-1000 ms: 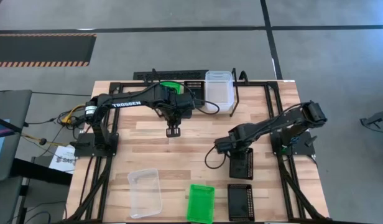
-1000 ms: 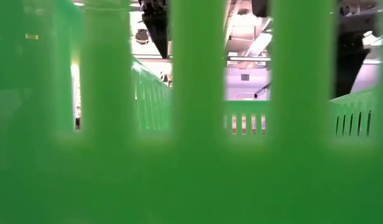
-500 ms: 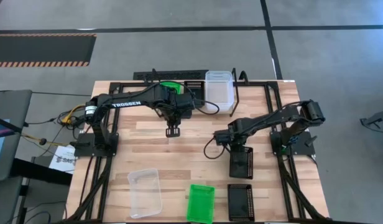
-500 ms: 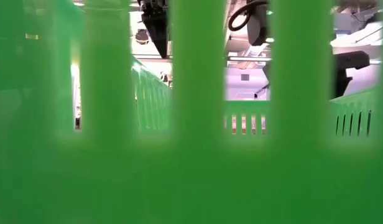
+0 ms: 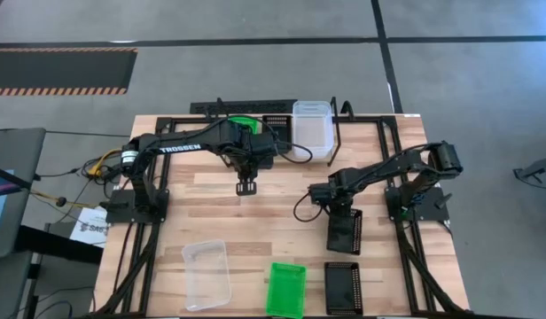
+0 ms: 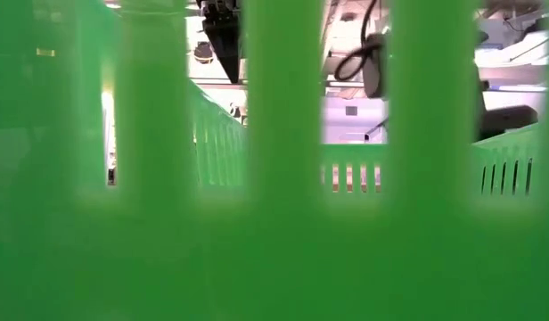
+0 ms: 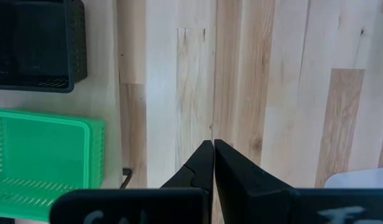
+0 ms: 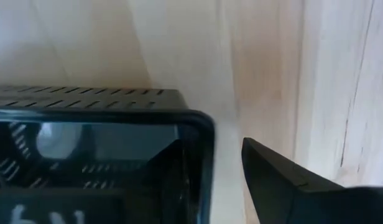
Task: Stack baskets on shelf by color
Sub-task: Stack the top black bin into the black bin on the shelf
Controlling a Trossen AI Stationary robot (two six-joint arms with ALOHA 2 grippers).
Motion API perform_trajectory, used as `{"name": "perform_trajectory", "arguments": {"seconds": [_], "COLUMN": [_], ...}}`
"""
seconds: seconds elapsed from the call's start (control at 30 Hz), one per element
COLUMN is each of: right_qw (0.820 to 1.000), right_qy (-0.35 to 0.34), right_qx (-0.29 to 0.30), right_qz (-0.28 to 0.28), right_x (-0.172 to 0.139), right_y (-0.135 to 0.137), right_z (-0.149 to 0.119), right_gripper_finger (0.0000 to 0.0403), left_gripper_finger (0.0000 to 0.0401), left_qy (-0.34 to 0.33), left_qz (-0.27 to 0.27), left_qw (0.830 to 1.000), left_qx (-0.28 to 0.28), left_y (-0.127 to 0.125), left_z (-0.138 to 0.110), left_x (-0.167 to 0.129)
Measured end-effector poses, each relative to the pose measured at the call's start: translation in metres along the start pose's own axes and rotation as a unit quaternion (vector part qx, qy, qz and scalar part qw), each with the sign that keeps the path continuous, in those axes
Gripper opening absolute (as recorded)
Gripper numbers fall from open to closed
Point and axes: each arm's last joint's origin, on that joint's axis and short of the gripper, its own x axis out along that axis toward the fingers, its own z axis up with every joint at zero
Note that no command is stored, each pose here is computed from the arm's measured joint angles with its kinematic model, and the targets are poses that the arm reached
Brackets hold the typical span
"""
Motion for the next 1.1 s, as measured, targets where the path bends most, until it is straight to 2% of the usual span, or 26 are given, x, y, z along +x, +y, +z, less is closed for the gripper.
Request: {"name": "perform_trajectory", "arguments": {"seconds": [0.1, 0.27, 0.37, 0.5, 0.63, 0.77, 0.83, 0.93, 1.0, 1.1], "right_qw": [1.000, 1.000, 1.000, 0.995, 0.983, 0.964, 0.950, 0.926, 0.913, 0.903], "right_qy": [0.006, -0.003, -0.016, -0.042, -0.085, -0.160, -0.207, -0.267, -0.294, -0.316], "right_qx": [0.003, 0.014, 0.019, 0.033, 0.062, 0.113, 0.146, 0.185, 0.206, 0.226], "right_qz": [-0.002, 0.003, -0.008, -0.089, -0.149, -0.181, -0.186, -0.194, -0.193, -0.186], "right_x": [0.001, -0.004, -0.015, -0.042, -0.087, -0.144, -0.171, -0.201, -0.213, -0.221], "right_y": [0.000, -0.001, 0.000, -0.006, -0.014, -0.022, -0.027, -0.033, -0.037, -0.041], "right_z": [-0.002, 0.003, 0.009, 0.016, 0.014, -0.004, -0.018, -0.041, -0.054, -0.068], "right_gripper_finger": [0.0144, 0.0022, 0.0013, 0.0007, 0.0005, 0.0003, 0.0003, 0.0003, 0.0002, 0.0002], "left_gripper_finger": [0.0000, 0.0000, 0.0000, 0.0000, 0.0000, 0.0000, 0.0000, 0.0000, 0.0000, 0.0000], "left_qy": [0.000, 0.000, -0.001, -0.002, -0.002, -0.011, -0.040, -0.126, -0.205, -0.316], "left_qz": [0.000, 0.000, 0.000, 0.000, 0.000, 0.002, 0.011, 0.021, 0.016, 0.006], "left_qw": [1.000, 1.000, 1.000, 1.000, 1.000, 1.000, 0.999, 0.992, 0.978, 0.948], "left_qx": [0.000, -0.001, -0.003, -0.004, -0.001, 0.001, 0.007, 0.017, 0.022, 0.021], "left_y": [0.000, 0.000, 0.000, 0.000, 0.000, 0.000, 0.001, 0.000, -0.003, -0.010], "left_z": [0.000, 0.000, 0.000, 0.000, 0.000, 0.002, 0.008, 0.024, 0.035, 0.048], "left_x": [0.000, 0.000, 0.000, 0.000, 0.000, 0.000, 0.000, -0.005, -0.014, -0.035]}}
